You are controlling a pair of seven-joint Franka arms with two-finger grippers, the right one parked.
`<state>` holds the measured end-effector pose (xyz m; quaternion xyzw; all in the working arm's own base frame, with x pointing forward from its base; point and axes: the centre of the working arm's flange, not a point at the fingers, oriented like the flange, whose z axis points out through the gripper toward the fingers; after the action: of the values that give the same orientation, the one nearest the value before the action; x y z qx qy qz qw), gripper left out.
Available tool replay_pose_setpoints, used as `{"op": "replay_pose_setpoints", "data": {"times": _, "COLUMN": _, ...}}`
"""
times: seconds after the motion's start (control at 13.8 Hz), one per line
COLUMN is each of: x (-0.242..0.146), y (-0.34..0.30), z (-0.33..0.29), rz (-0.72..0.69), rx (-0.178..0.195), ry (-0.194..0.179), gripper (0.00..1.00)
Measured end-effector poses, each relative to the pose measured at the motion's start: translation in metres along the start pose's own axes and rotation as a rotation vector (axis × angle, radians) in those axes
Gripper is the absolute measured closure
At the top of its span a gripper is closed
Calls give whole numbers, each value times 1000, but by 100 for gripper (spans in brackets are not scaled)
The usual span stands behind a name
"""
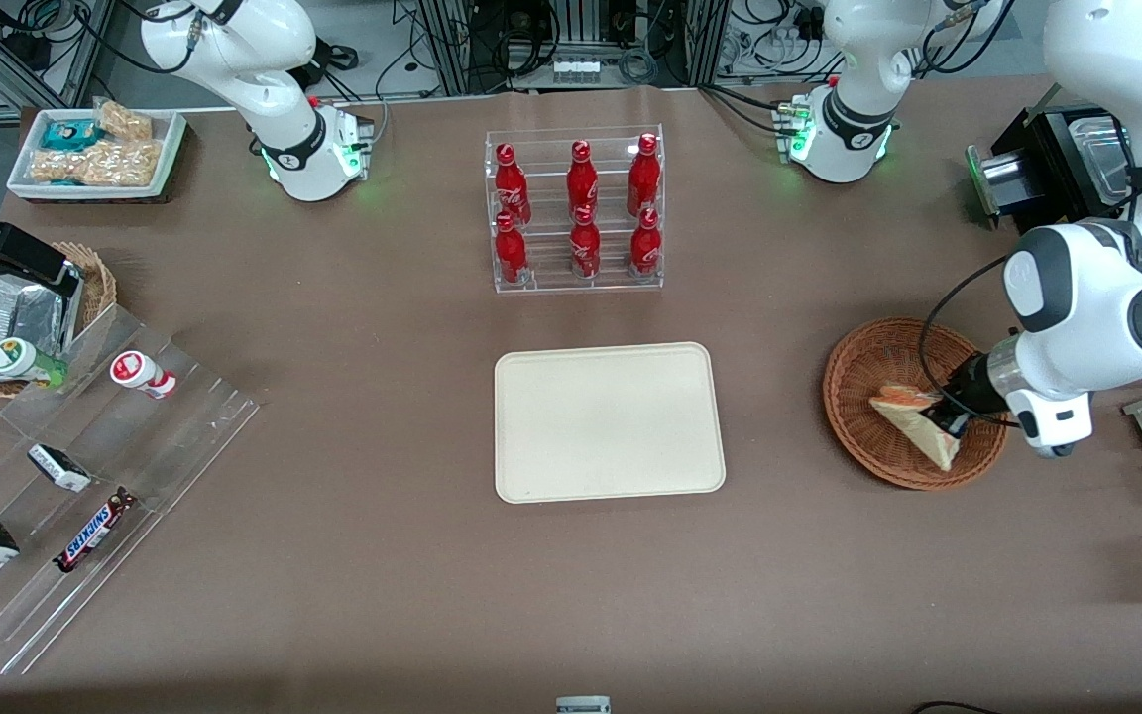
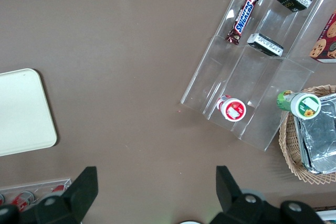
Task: Place sandwich from basket to tray
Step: 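Lift the sandwich and carry it with the left gripper over the cream tray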
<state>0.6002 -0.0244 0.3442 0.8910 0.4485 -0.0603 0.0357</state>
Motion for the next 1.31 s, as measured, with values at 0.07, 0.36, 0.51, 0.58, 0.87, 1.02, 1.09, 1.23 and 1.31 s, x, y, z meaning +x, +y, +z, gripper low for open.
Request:
{"op": "replay_pose_setpoints", "data": {"times": 0.07, "x": -23, "y": 18, "z": -4, "rz": 49, "rx": -2, "ry": -6, "gripper": 82}}
{"op": "replay_pose_setpoints", "data": {"times": 0.36, "x": -126, "y": 82, "z": 8, "rz": 242, "rx": 3, "ry": -20, "gripper": 82}}
{"op": "replay_pose_setpoints", "data": {"times": 0.51, "x": -178, "y": 120, "z": 25, "rz": 340, "rx": 5, "ry": -30, "gripper": 84}}
{"op": "replay_pose_setpoints", "data": {"times": 0.58, "x": -203, "y": 138, "z": 37, "rz": 386, "rx": 7, "ry": -36, "gripper": 86}}
{"op": "replay_pose_setpoints", "data": {"times": 0.87, "x": -294, "y": 194, "z": 98, "rz": 536, "rx": -13, "ry": -45, "gripper": 86}}
{"op": "replay_pose_setpoints", "data": {"times": 1.02, "x": -323, "y": 205, "z": 115, "rz": 579, "rx": -23, "ry": -47, "gripper": 86}}
{"op": "replay_pose_setpoints", "data": {"times": 1.09, "x": -334, "y": 208, "z": 120, "rz": 595, "rx": -21, "ry": -49, "gripper": 86}}
{"op": "replay_pose_setpoints", "data": {"times": 1.23, "x": -353, "y": 212, "z": 130, "rz": 632, "rx": -11, "ry": -42, "gripper": 86}}
{"op": "replay_pose_setpoints", "data": {"times": 1.31, "x": -358, "y": 212, "z": 136, "rz": 649, "rx": -3, "ry": -33, "gripper": 86}}
